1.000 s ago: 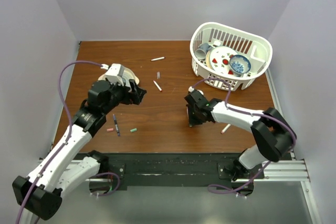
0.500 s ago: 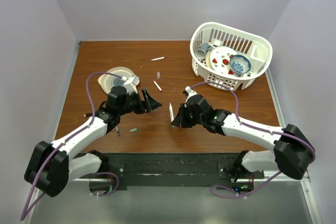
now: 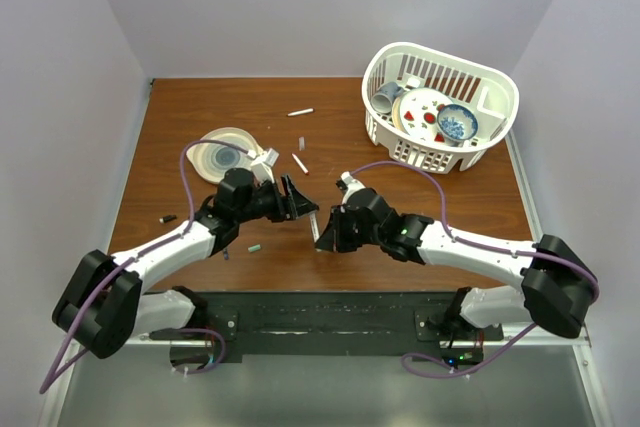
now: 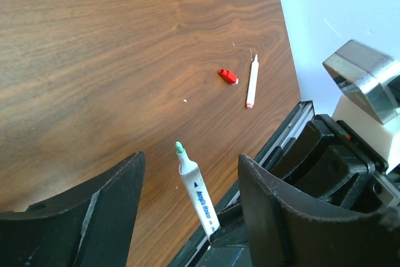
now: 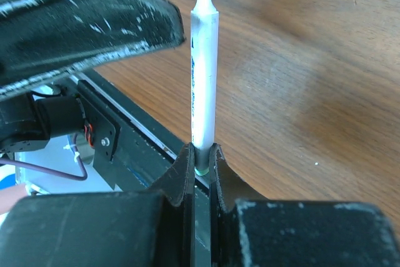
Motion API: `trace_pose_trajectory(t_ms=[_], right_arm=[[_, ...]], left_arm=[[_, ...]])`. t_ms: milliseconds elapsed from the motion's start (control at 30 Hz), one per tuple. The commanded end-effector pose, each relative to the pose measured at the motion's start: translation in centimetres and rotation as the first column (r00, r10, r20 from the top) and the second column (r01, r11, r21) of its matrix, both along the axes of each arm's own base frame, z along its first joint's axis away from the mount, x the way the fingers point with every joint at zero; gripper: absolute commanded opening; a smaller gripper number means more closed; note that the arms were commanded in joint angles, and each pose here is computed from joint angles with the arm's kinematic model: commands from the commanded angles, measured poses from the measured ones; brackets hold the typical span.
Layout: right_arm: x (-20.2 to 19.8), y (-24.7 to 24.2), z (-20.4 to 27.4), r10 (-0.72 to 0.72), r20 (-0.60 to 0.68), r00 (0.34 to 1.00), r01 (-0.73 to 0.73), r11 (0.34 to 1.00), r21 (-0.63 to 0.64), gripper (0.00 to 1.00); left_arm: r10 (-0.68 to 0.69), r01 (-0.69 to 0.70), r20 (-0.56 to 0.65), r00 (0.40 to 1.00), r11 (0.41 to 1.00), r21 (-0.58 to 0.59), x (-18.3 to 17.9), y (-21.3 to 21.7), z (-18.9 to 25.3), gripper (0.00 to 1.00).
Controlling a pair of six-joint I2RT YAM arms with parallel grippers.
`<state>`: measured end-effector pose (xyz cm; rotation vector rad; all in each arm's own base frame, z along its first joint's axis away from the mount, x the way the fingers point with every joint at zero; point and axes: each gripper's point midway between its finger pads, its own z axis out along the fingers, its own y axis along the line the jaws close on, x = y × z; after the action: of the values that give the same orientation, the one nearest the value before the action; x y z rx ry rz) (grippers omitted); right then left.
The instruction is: Insert the pens into the pen caps
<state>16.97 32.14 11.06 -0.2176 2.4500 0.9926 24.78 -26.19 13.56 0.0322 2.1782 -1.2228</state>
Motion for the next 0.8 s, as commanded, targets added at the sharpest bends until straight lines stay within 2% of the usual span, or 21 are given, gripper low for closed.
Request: trace_pose_trajectory(t_ms=[0,233,500,533,567,600,633,667,700,767], right_arm=[[1.0,1.5,3.3,-0.017,0.057,0.998,0.012,0.996,0.084,0.0],[1.0,1.7,3.8,-0.034,0.064,0.997,0.028,0.995,0.095,0.0],[1.1,1.9,4.4,-0.052,0.066,0.996,0.045,0.994,0.102,0.0],[1.1,2.0,4.4,-0.052,0.065,0.997,0.045,0.994,0.104,0.0],[0.9,2.0,4.3,-0.046,0.063,0.997,0.039,0.994,0.102,0.0],[0.9,2.0,4.2,-0.047,0.063,0.997,0.04,0.994,0.102,0.0],[0.8,2.2,4.3,-0.036,0.061,0.997,0.029,0.994,0.107,0.0],[0.6,2.2,4.2,-0.024,0.057,0.998,0.018,0.994,0.108,0.0],[0.3,2.4,4.3,-0.007,0.057,0.998,0.0,0.993,0.117,0.09],[-0.7,2.8,4.6,0.043,0.055,0.998,-0.052,0.985,0.165,0.21]], left_arm=[[0.002,-0.001,0.031,1.0,1.0,-0.026,0.1,-0.4,0.6,0.65],[-0.029,0.029,0.011,1.0,0.997,-0.07,-0.5,-1.4,0.9,0.42],[-0.04,0.039,-0.021,0.999,0.998,-0.042,-1.0,-1.6,0.1,0.38],[-0.041,0.04,-0.022,0.999,0.998,-0.043,-1.1,-1.6,0.0,0.25],[-0.045,0.044,-0.024,0.999,0.998,-0.044,-1.2,-1.6,0.0,0.18],[-0.048,0.046,-0.023,0.999,0.998,-0.047,-1.4,-1.6,0.1,0.05],[-0.05,0.048,-0.022,0.999,0.997,-0.052,-1.5,-1.6,0.2,0.0],[-0.052,0.051,-0.021,0.998,0.997,-0.059,-1.6,-1.7,0.4,0.0],[-0.057,0.056,-0.011,0.998,0.996,-0.07,-1.7,-1.7,0.8,0.0],[-0.091,0.092,0.018,0.996,0.989,-0.114,-2.3,-2.0,1.8,0.0]])
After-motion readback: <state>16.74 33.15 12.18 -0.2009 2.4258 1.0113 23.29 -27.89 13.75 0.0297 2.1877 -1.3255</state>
